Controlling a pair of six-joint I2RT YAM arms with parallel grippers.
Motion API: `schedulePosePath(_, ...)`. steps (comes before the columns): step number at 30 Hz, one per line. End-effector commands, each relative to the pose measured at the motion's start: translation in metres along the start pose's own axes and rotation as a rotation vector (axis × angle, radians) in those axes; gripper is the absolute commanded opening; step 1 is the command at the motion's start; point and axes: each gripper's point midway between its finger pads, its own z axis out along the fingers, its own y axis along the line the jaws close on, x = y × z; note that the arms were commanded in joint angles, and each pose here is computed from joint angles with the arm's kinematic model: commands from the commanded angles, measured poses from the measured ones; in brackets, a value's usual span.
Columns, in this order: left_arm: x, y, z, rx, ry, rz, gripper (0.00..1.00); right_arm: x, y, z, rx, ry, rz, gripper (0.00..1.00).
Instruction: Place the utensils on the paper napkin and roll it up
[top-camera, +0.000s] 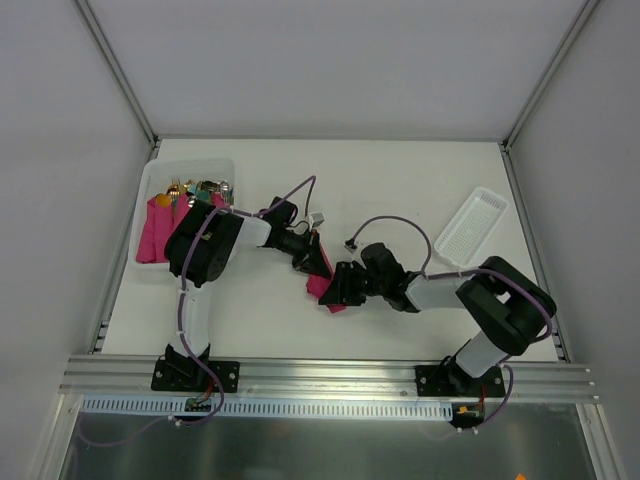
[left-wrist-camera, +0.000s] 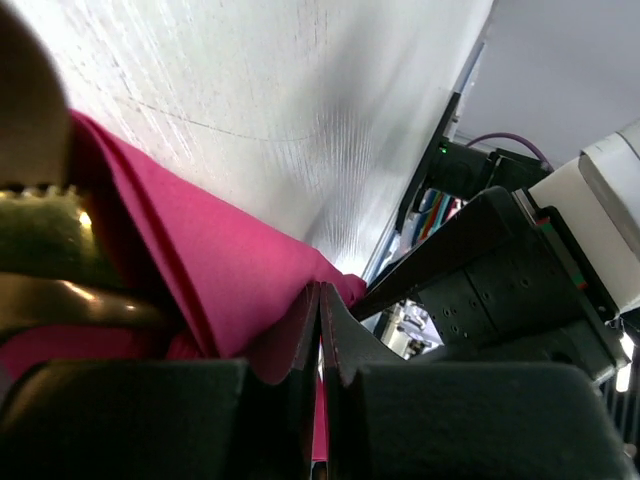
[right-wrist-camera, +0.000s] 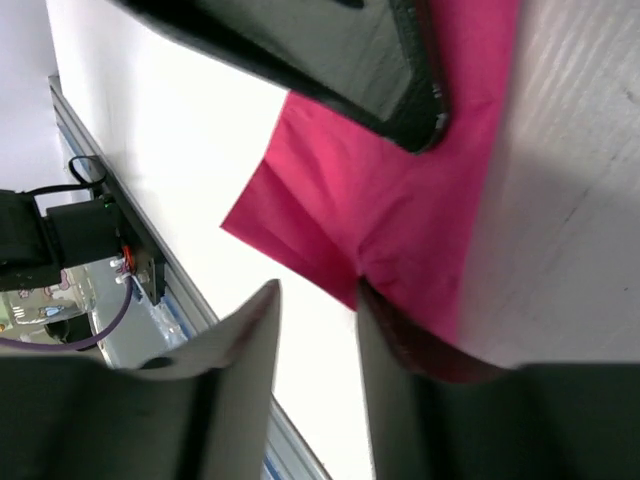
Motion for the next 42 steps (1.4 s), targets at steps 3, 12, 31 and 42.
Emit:
schedulePosePath(3, 0.0, 0.039, 0.004, -0.079, -0.003, -0.002, 0.0, 0.006, 0.002, -0.019, 0.023, 0.0, -0.027, 0.49)
schedulePosePath(12, 0.001, 0.046, 0.003, -0.099, 0.017, 0.009, 0.0, -0.033, 0.035, -0.054, 0.068, -0.113, -0.138, 0.24)
schedulePosePath(31, -0.008, 0.018, -0.007, -0.065, 0.002, 0.107, 0.05, 0.008, -0.032, -0.007, 0.201, 0.062, -0.049, 0.14)
schedulePosePath(42, 0.003, -0.05, -0.038, 0.025, 0.008, 0.278, 0.18, 0.017, -0.048, -0.002, 0.232, 0.067, 0.019, 0.13)
